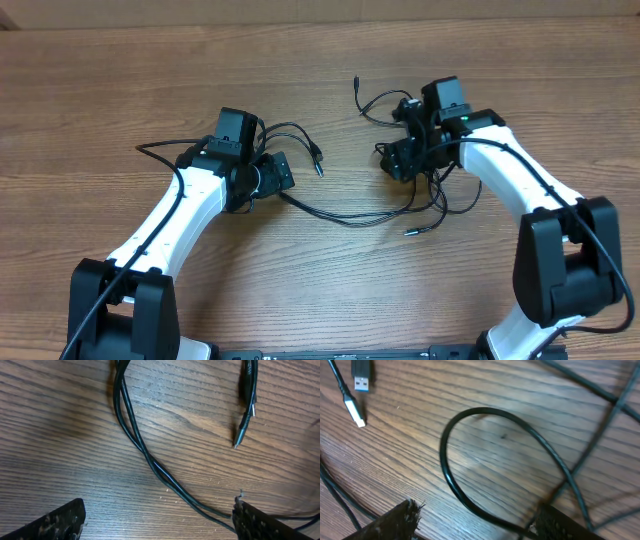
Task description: Untangle cables
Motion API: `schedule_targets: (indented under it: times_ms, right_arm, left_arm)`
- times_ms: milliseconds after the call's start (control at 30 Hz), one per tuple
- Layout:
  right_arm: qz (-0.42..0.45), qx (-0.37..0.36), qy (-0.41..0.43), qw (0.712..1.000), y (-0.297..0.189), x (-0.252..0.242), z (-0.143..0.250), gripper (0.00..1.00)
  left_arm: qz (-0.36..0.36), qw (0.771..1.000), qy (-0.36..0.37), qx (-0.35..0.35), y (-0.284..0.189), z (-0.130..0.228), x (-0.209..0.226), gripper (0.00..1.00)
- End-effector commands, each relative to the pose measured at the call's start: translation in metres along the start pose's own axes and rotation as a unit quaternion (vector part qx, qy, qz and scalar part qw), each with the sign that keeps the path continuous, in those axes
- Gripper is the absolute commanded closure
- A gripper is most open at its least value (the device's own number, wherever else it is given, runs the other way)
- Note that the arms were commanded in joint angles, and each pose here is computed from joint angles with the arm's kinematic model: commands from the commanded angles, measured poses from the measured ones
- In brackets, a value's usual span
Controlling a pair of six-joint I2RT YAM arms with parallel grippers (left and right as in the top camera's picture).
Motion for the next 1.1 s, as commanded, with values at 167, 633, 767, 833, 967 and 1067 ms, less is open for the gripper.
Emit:
schedule_targets:
  times_ms: [167,633,767,833,967,1067]
  right_arm:
    - [-0.009,0.016,0.001,1.0,0.023,0.002,0.003,0.73]
    - [-0.183,-0.119,0.007,0.976,-0.119,0.07,-0.101,0.96]
    - [-0.172,-0.206,-0.038,0.963,-0.207,0.087,-0.14,0.96]
    - [-0.159,-0.247,-0.059,0.954,-0.244,0.093,-0.152,0.96]
    - [-0.128,-0.313,-0.069,0.939,-0.302,0.1,-0.164,0.96]
    - [-0.121,-0.335,-0.074,0.932,-0.321,0.104,-0.166,0.96]
  left_arm:
    - [0.002,1.0,-0.008,0.006,0.002,0.001,0.002,0.07]
    - [-0.001,1.0,-0.006,0.003,0.002,0.0,0.003,0.07]
    - [-0.002,1.0,-0.006,0.003,0.002,0.0,0.003,0.06]
    - [-0.002,1.0,-0.006,0.003,0.002,0.0,0.003,0.06]
    - [-0.002,1.0,-0.006,0.003,0.002,0.0,0.003,0.06]
    - [-0.001,1.0,-0.006,0.002,0.002,0.0,0.003,0.06]
Point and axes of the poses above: each gripper's point midway between its finger pads, its own y axis out along the fingers, its own x axis along the line the jaws close on, z = x × y, the point moved 3 cm from there along -y, back along the fingers, and after that the axes turned 6 degrees about -y, right-handed, at the moved point
